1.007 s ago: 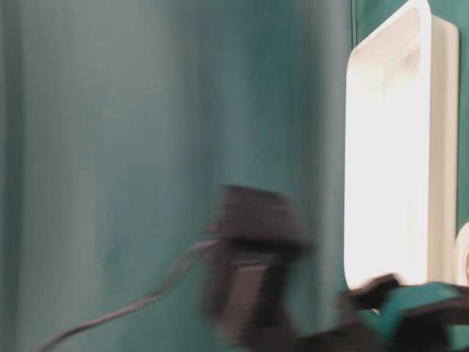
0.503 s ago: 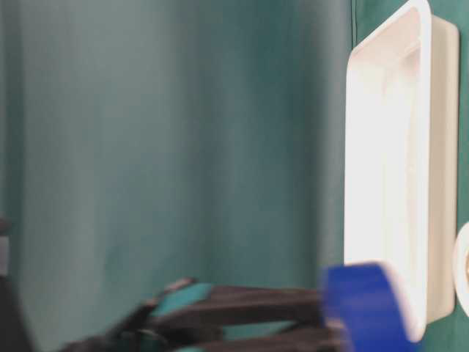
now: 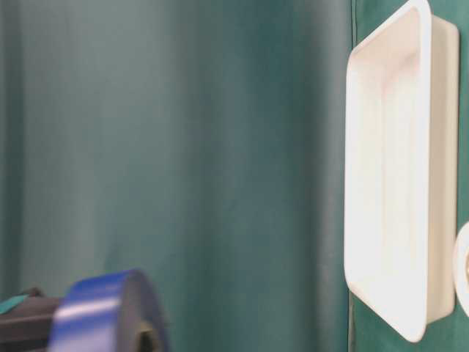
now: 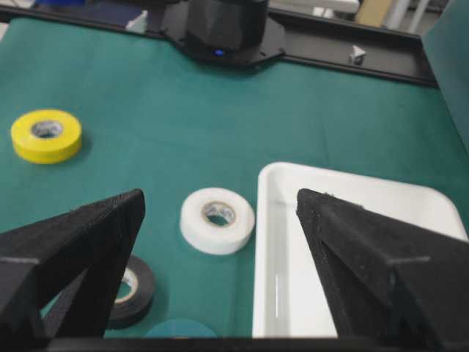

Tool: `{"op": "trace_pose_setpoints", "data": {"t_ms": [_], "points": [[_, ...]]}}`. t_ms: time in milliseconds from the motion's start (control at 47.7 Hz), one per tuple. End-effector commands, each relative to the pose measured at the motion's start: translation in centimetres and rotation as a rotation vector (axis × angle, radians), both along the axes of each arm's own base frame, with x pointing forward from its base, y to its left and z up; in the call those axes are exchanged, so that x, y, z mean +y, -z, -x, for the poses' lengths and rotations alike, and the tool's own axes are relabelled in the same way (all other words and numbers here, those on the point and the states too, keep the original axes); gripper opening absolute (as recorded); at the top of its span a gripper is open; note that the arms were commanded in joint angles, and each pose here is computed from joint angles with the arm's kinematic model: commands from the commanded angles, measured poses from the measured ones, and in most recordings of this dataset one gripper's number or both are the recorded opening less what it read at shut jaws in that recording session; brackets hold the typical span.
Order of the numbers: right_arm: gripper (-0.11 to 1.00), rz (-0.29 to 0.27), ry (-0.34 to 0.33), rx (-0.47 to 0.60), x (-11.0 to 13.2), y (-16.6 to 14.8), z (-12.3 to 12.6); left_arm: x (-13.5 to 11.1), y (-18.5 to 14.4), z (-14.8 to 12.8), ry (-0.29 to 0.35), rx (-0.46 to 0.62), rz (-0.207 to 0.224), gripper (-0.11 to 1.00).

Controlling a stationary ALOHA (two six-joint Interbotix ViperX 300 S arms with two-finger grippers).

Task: Pick up the tape from a random location and place it into the white case.
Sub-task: 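Close the left gripper on the blue tape roll's rim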

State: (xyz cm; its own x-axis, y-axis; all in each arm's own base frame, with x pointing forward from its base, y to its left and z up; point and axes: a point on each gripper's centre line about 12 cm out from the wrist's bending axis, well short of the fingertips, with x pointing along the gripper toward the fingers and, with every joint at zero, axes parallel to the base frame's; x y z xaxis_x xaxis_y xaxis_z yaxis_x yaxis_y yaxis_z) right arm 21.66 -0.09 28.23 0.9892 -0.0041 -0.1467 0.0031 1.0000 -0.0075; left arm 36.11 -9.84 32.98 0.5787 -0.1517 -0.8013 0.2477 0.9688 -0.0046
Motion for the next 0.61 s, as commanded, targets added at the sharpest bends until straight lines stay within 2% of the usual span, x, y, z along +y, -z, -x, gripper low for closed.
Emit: {"op": "trace_pose_setpoints", "data": {"t_ms": [0, 587], "points": [[0.91, 0.003, 0.001, -0.015, -0.03, -0.66, -0.25, -0.07, -2.15, 0.32, 0.003, -0.053, 0.014, 0.24], [0.91, 0.005, 0.001, -0.012, -0.03, -0.59, -0.30, -0.06, -1.91, 0.38, 0.002, -0.046, 0.013, 0.24]]}}
